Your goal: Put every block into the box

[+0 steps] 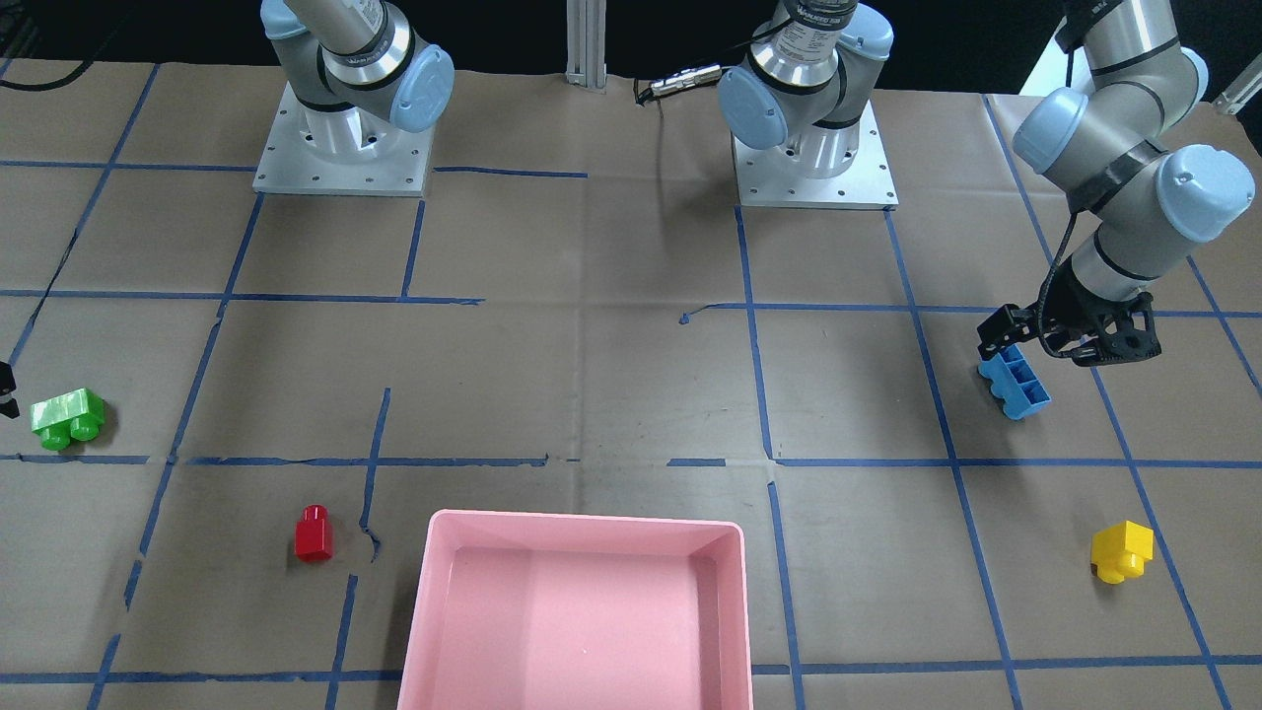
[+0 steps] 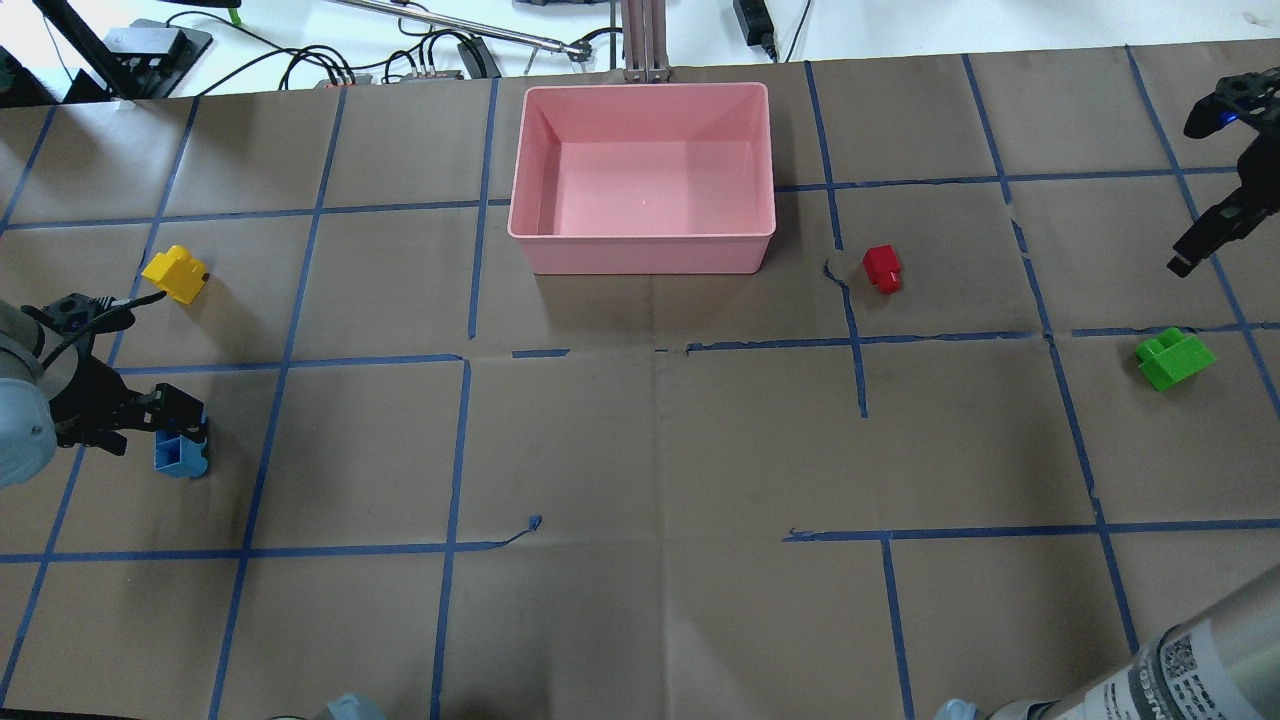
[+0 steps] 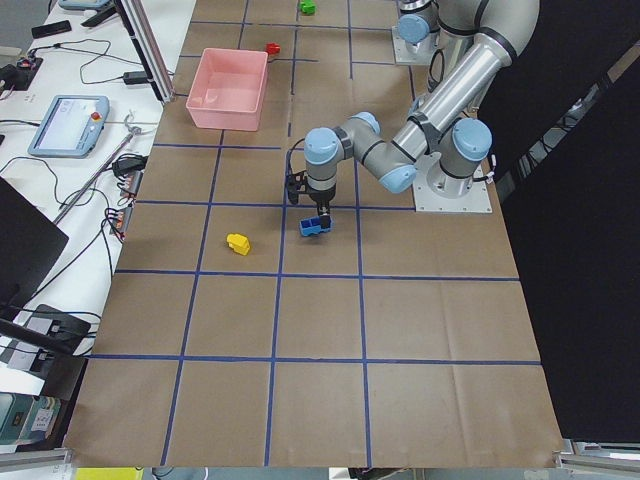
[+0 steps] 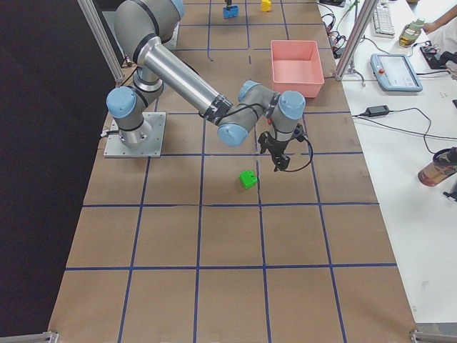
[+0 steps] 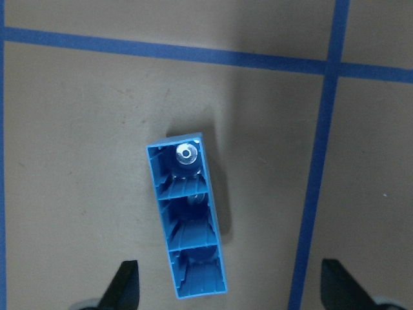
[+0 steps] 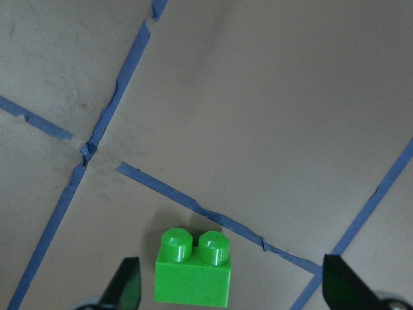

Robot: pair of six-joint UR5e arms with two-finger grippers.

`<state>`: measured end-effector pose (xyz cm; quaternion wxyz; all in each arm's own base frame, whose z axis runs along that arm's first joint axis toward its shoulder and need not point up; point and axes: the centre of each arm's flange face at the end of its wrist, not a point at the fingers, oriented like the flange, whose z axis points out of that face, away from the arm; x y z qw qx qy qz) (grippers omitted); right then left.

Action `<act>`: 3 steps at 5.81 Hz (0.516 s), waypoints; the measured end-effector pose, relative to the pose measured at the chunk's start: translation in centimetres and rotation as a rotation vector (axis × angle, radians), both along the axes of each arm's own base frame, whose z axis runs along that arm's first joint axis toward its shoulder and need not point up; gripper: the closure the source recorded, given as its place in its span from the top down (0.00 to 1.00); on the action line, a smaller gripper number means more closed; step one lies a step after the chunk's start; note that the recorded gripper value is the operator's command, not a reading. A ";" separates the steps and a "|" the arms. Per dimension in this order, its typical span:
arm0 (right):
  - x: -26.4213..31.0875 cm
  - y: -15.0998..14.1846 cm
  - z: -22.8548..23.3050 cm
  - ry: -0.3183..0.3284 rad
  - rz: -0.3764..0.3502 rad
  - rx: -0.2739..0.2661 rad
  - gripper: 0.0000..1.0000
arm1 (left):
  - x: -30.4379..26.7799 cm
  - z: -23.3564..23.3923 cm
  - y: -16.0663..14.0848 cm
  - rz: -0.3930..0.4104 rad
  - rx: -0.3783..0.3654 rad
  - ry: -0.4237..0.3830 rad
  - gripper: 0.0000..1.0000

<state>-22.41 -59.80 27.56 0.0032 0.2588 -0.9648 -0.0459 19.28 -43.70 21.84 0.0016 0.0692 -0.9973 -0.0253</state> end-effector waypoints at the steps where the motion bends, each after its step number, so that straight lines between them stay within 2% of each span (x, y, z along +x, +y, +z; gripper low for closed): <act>1: -0.1 0.1 -2.8 -0.019 -0.004 0.038 1.00 | 0.7 -1.4 -0.2 0.008 0.011 0.010 0.52; 2: -0.5 0.9 -4.7 -0.037 -0.023 0.071 1.00 | 1.1 -2.4 -0.3 0.012 0.021 0.017 0.09; 3: -1.0 2.1 -6.2 -0.054 -0.046 0.098 1.00 | 1.3 -2.8 -0.5 0.017 0.022 0.020 0.00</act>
